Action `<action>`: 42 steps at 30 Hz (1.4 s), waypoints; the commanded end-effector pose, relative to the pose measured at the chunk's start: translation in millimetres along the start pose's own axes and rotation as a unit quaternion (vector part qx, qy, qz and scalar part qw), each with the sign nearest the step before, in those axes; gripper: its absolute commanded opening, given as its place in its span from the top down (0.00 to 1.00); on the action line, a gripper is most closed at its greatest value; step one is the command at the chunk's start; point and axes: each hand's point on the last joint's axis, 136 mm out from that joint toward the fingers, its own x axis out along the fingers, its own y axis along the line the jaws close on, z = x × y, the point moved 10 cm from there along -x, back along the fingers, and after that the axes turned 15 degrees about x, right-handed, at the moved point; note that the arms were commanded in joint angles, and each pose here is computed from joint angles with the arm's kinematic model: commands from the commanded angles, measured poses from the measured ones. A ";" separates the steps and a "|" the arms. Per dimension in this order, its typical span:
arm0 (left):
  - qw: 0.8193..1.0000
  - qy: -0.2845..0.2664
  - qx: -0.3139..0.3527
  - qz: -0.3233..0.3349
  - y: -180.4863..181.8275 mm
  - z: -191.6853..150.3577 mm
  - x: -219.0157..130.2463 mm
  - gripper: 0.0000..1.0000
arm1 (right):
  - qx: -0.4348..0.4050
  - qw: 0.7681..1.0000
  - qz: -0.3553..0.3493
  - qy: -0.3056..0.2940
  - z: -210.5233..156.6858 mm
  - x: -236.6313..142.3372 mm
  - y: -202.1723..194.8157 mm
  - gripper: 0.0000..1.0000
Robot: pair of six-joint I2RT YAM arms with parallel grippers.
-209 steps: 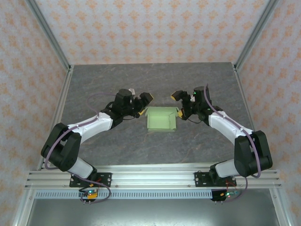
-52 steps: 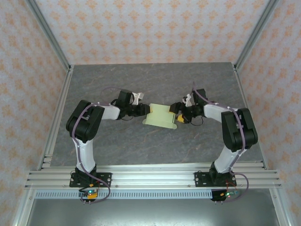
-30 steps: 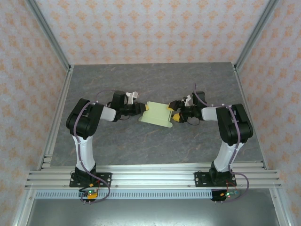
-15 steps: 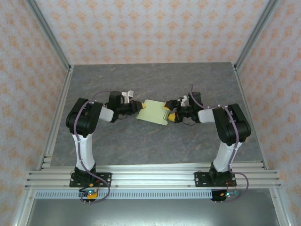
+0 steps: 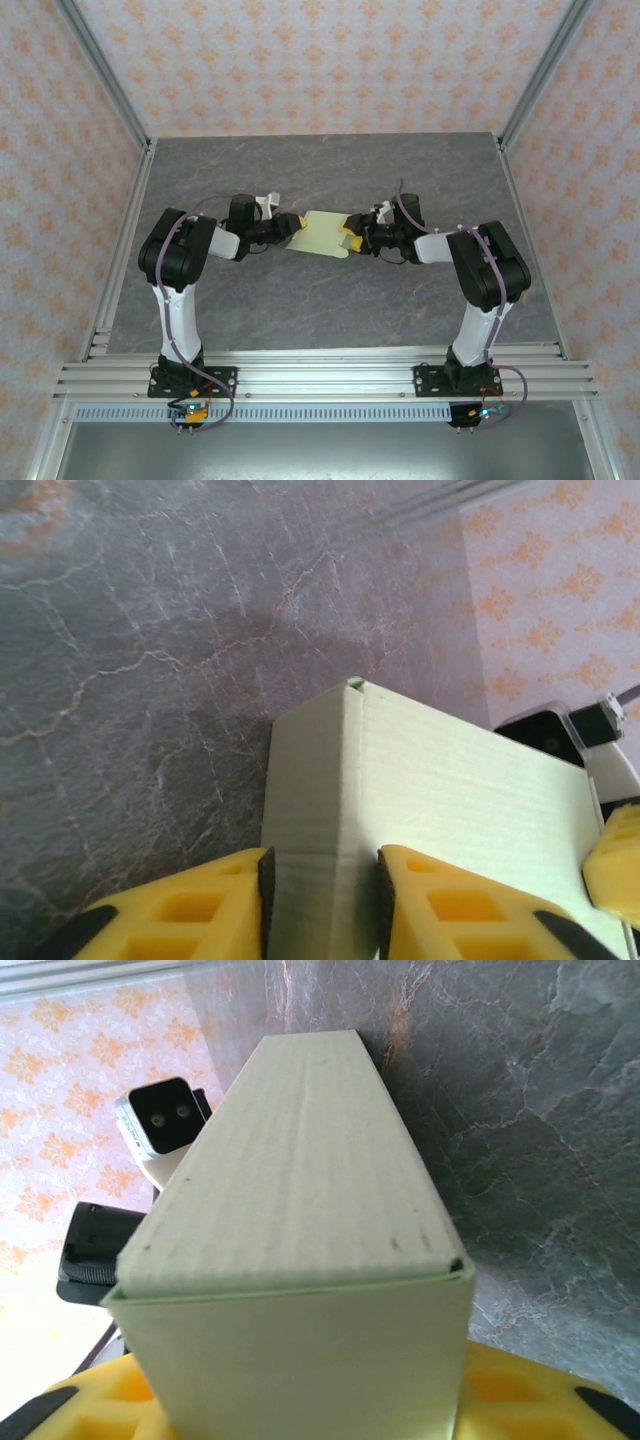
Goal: Fold the paper box
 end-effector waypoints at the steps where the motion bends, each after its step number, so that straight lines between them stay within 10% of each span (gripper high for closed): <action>1: 0.984 0.079 -0.104 0.122 28.6 -53.5 -11.9 0.52 | 0.006 0.999 0.030 -0.024 -5.4 -8.0 21.5 0.57; 9: 0.974 -0.095 0.145 0.146 -51.4 -9.4 -64.8 0.34 | 0.072 0.996 -0.045 -0.011 -20.6 -38.9 31.8 0.59; 18: 0.808 -0.071 0.568 0.141 -131.3 -72.9 -55.0 0.24 | 0.194 0.974 -0.116 0.026 -22.5 -75.2 11.3 0.62; 27: 0.671 0.049 0.725 0.147 -153.2 -82.1 -20.2 0.25 | 0.225 0.965 -0.125 0.053 -23.2 -73.5 8.1 0.63; 42: 0.632 0.059 0.762 0.129 -162.4 -97.7 12.7 0.32 | 0.237 0.965 -0.107 0.027 -23.4 -75.0 15.4 0.64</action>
